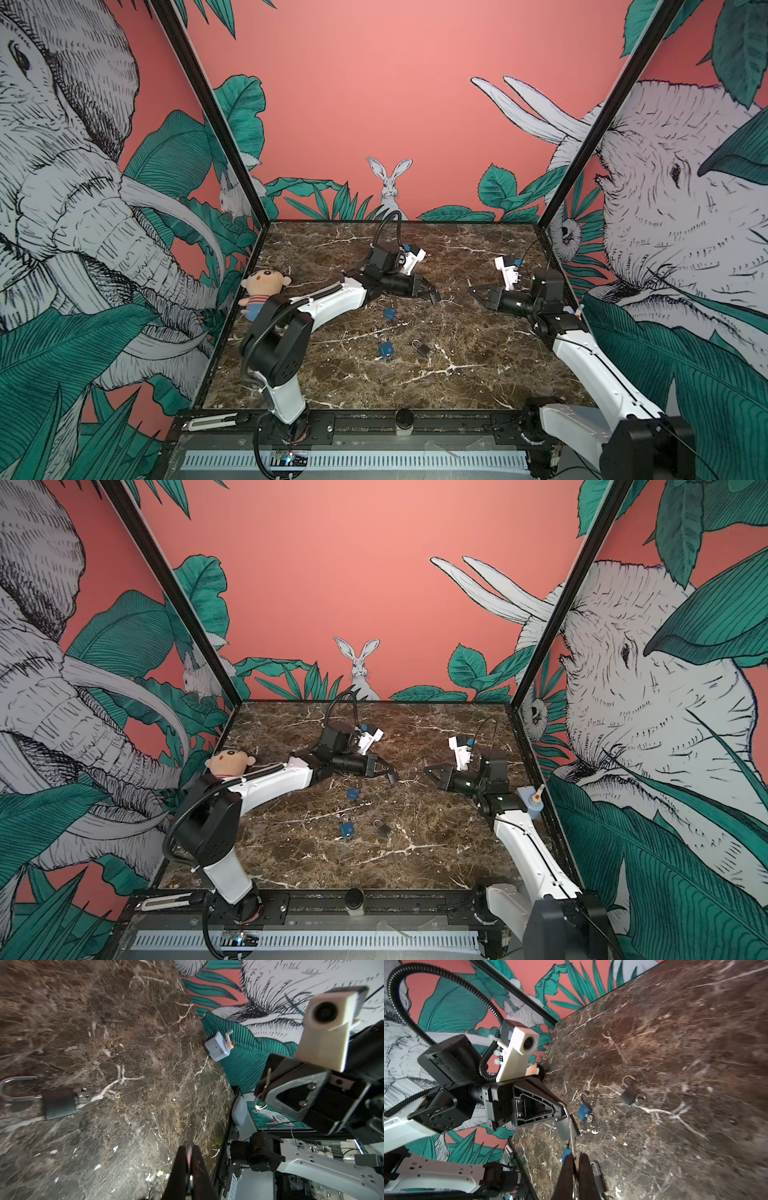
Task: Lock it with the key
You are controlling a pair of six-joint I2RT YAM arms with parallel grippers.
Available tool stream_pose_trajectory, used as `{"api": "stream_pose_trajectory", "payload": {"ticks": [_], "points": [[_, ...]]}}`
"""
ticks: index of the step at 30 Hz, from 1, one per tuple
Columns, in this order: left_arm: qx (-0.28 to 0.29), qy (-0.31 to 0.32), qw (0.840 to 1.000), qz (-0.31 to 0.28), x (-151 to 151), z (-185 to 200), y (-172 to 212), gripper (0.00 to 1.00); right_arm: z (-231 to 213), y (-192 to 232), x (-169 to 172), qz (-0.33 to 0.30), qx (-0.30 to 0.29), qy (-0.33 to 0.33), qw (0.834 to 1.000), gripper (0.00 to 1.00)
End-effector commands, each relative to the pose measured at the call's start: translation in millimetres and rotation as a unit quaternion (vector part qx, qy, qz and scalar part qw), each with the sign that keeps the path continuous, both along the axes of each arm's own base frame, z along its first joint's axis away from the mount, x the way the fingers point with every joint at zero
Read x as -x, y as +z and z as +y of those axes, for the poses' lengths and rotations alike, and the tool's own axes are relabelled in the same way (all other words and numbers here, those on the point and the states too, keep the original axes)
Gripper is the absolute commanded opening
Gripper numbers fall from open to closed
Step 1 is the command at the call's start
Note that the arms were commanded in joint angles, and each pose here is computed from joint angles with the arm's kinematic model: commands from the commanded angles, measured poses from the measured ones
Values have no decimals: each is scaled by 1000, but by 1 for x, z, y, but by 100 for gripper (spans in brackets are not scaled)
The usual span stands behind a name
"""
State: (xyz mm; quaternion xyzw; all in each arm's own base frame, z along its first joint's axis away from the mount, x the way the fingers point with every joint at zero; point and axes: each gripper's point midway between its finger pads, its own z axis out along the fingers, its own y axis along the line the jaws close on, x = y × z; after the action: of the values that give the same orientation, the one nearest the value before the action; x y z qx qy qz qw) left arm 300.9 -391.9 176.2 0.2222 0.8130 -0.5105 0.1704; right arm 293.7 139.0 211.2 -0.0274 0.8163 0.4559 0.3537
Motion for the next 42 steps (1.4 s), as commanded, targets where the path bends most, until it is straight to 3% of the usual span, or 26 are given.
{"api": "stream_pose_trajectory", "payload": {"ticks": [1,10,19,27,42], "points": [[-6,-9,1000,-13,-8,-14,0,0,-21,3,-5,-2,-6,-39,999,0],[-30,-44,999,5,-15,-74,-34,0,-46,21,-15,-33,-26,-87,995,0],[-51,-46,997,33,-32,-106,-71,0,-47,25,-12,-37,-32,-83,995,0],[-67,-46,995,62,-37,-119,-100,0,-46,21,-10,-33,-32,-80,996,0],[-63,-49,994,79,-33,-141,-113,0,-48,15,-15,-23,-28,-83,996,0]]}}
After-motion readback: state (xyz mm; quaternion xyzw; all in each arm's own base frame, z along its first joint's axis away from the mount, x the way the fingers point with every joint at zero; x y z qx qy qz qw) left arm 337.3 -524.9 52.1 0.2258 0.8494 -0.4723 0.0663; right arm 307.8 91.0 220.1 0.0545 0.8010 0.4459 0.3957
